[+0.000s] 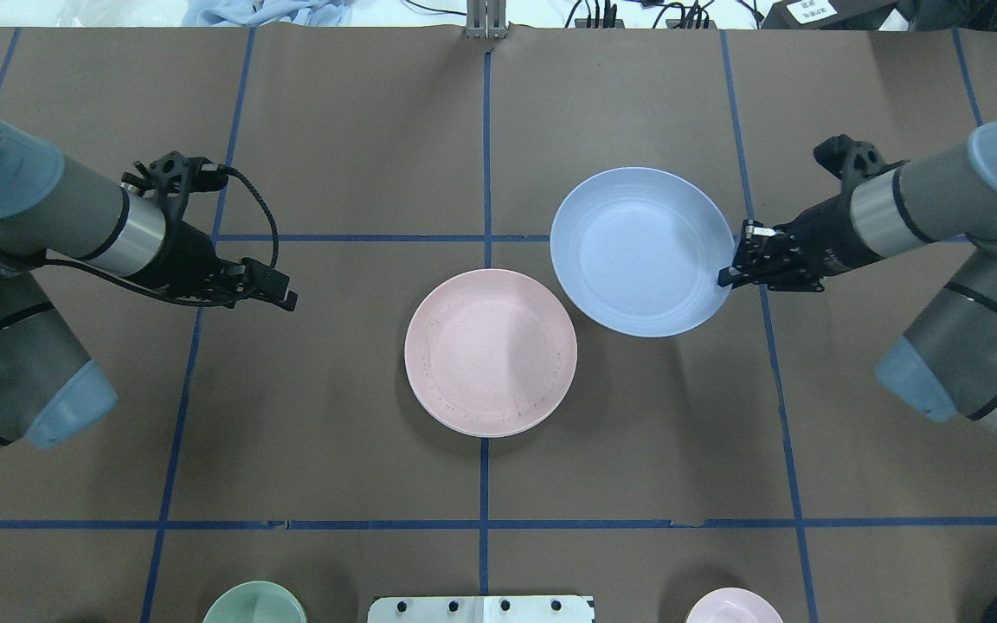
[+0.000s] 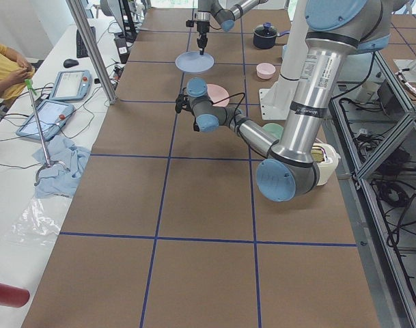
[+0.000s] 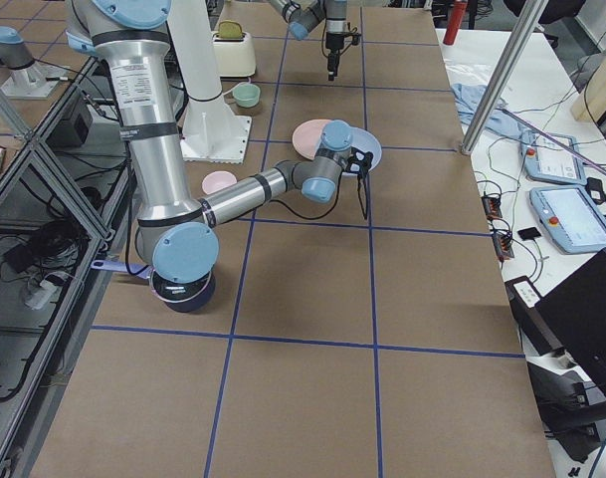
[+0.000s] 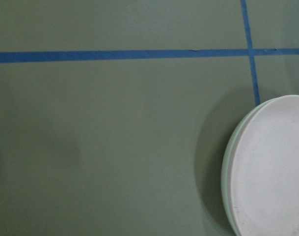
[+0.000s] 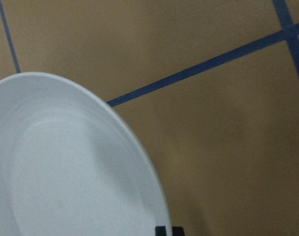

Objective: Stack three plates with pink and blue
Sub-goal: 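Carry the light blue plate onto the pink plate with the right gripper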

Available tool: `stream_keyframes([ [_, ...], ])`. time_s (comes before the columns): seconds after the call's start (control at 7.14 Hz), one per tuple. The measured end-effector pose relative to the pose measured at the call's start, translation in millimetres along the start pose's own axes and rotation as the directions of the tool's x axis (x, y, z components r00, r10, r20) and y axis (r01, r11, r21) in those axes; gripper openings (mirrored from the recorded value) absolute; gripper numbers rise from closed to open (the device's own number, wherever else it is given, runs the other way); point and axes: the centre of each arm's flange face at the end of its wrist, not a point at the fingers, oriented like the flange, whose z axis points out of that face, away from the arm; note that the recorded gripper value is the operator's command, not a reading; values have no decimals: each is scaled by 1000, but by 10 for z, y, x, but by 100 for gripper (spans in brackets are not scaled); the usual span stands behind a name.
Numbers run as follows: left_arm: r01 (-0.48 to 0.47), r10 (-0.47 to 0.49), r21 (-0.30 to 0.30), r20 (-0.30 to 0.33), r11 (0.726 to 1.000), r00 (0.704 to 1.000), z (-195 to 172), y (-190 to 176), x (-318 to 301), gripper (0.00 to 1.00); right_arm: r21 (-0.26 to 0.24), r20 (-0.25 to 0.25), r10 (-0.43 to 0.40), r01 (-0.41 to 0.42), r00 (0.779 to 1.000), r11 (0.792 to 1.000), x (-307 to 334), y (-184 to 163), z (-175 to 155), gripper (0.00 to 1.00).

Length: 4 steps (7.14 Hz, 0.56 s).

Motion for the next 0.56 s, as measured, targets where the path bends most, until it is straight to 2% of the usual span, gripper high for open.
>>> stream_keyframes([
  [0.28,-26,25,12,22,1000,999,-83,-12,-211,99,8,26,39,-39,999,999,-408,357,360,0],
  [0.42,-26,26,13,26,1000,999,-84,-16,-241,99,0,22,46,-46,999,999,-506,565,533,0],
  [0.56,-26,25,14,29,1000,999,-82,-19,-253,99,-7,-4,52,-52,999,999,-632,758,707,0],
])
